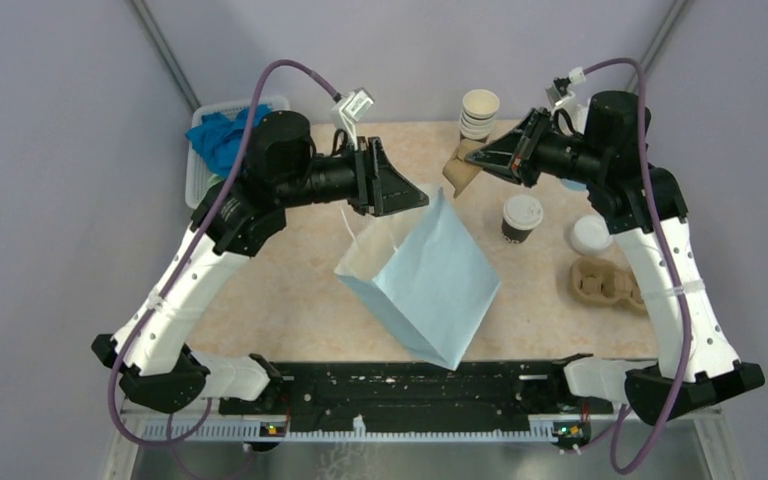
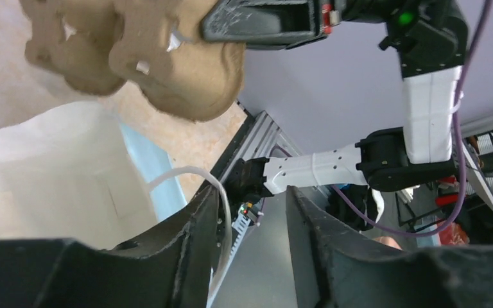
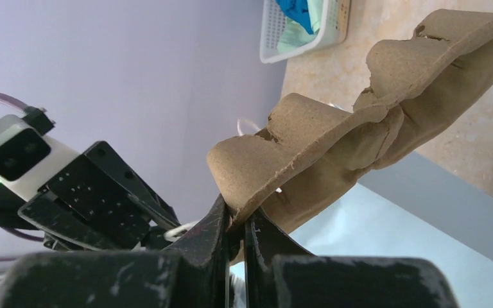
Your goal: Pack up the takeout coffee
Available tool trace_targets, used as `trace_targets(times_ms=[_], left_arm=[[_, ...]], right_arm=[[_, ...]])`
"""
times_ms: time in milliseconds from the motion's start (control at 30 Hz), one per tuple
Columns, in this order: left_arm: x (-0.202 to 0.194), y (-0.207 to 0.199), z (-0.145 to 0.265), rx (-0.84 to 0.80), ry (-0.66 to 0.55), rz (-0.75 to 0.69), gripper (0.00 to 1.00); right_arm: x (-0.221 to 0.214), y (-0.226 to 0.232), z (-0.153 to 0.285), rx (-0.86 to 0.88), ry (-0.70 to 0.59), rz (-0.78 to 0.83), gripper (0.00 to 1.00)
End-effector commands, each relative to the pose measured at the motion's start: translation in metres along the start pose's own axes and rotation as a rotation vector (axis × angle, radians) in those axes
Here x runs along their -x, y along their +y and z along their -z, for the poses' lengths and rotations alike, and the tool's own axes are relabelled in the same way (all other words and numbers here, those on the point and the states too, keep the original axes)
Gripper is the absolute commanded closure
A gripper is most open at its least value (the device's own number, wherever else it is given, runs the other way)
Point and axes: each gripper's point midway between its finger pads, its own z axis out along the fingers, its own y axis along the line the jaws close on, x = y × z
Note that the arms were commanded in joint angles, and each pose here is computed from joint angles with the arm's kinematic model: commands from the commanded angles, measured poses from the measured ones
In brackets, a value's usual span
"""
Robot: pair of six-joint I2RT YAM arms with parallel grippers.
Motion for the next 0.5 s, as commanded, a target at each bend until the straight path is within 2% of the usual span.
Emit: trace_targets(times_ms=[0, 67, 167, 200, 267, 300, 333, 367, 400, 467], left_arm=[[0.008, 0.013, 0.005, 0.09, -0.025, -0.083, 0.57], [0.011, 0.023, 0.004, 0.141, -0.011, -0.14, 0.63], [0.016, 0.037, -0.003, 0.2, 0.023, -0.201, 0.89], [0.018, 0.039, -0.006, 0.209, 0.035, -0.214, 0.94], [0.019, 0.046, -0.01, 0.243, 0.067, -0.216, 0.96], [0.016, 0.053, -0.01, 0.279, 0.09, -0.19, 0.84], [0.01, 0.061, -0.009, 0.315, 0.109, -0.158, 0.57], [0.001, 0.071, -0.008, 0.359, 0.127, -0.114, 0.35], [-0.01, 0.083, -0.006, 0.404, 0.145, -0.067, 0.22], [-0.038, 0.1, -0.004, 0.436, 0.188, 0.032, 0.13]], right_arm=[[0.016, 0.027, 0.009, 0.056, -0.084, 0.063, 1.0], [0.011, 0.019, 0.009, 0.042, -0.076, 0.073, 1.0], [0.008, 0.011, 0.012, 0.007, -0.079, 0.106, 1.0], [0.008, 0.009, 0.013, -0.004, -0.08, 0.12, 0.99], [0.008, 0.005, 0.017, -0.032, -0.086, 0.153, 0.99], [0.009, 0.001, 0.019, -0.053, -0.092, 0.172, 0.99], [0.009, -0.003, 0.02, -0.078, -0.093, 0.192, 0.99], [0.008, -0.008, 0.021, -0.1, -0.089, 0.213, 0.99], [0.007, -0.014, 0.023, -0.123, -0.084, 0.232, 0.99], [0.004, -0.025, 0.026, -0.17, -0.072, 0.265, 0.99]])
